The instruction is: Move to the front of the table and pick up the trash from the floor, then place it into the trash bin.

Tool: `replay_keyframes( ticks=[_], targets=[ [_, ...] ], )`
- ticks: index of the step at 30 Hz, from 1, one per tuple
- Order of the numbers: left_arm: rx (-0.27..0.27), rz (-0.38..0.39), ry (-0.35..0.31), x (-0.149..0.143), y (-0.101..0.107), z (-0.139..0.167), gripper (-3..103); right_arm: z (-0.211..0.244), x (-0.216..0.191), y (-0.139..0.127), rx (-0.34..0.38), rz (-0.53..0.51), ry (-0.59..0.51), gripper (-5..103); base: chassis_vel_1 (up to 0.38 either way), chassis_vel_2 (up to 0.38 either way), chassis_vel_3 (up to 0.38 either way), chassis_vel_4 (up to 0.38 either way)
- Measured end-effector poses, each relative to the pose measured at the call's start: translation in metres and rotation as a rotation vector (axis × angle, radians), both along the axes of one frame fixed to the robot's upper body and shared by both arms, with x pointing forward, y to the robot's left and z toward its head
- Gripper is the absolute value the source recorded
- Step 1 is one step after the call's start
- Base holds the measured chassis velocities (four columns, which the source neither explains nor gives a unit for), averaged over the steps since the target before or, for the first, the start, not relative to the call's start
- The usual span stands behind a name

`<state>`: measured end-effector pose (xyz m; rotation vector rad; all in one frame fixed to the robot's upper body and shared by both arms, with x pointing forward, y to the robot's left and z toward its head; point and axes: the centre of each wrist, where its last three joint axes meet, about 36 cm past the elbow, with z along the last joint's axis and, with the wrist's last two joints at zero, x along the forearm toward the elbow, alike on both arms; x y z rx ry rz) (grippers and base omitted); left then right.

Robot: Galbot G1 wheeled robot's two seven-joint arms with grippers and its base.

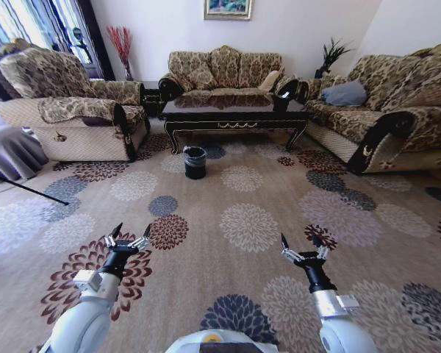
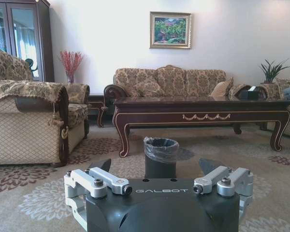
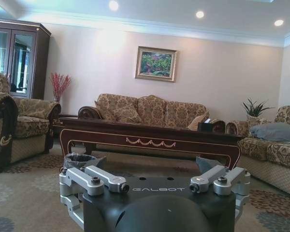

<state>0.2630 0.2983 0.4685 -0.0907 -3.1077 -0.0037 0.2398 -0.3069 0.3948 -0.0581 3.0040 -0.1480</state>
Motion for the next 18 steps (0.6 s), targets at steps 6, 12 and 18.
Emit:
replay_keyframes(
  ticks=[6, 12, 18],
  targets=[
    [0.000, 0.000, 0.000, 0.0000, 0.0000, 0.0000, 100, 0.0000, 0.0000, 0.0000, 0.000, 0.000, 0.000, 100, 0.000, 0.000, 0.000, 0.000],
    [0.000, 0.000, 0.000, 0.0000, 0.0000, 0.0000, 100, 0.0000, 0.0000, 0.0000, 0.000, 0.000, 0.000, 100, 0.000, 0.000, 0.000, 0.000],
    [0.000, 0.000, 0.000, 0.0000, 0.0000, 0.0000, 100, 0.0000, 0.0000, 0.0000, 0.000, 0.000, 0.000, 100, 0.000, 0.000, 0.000, 0.000]
  ],
)
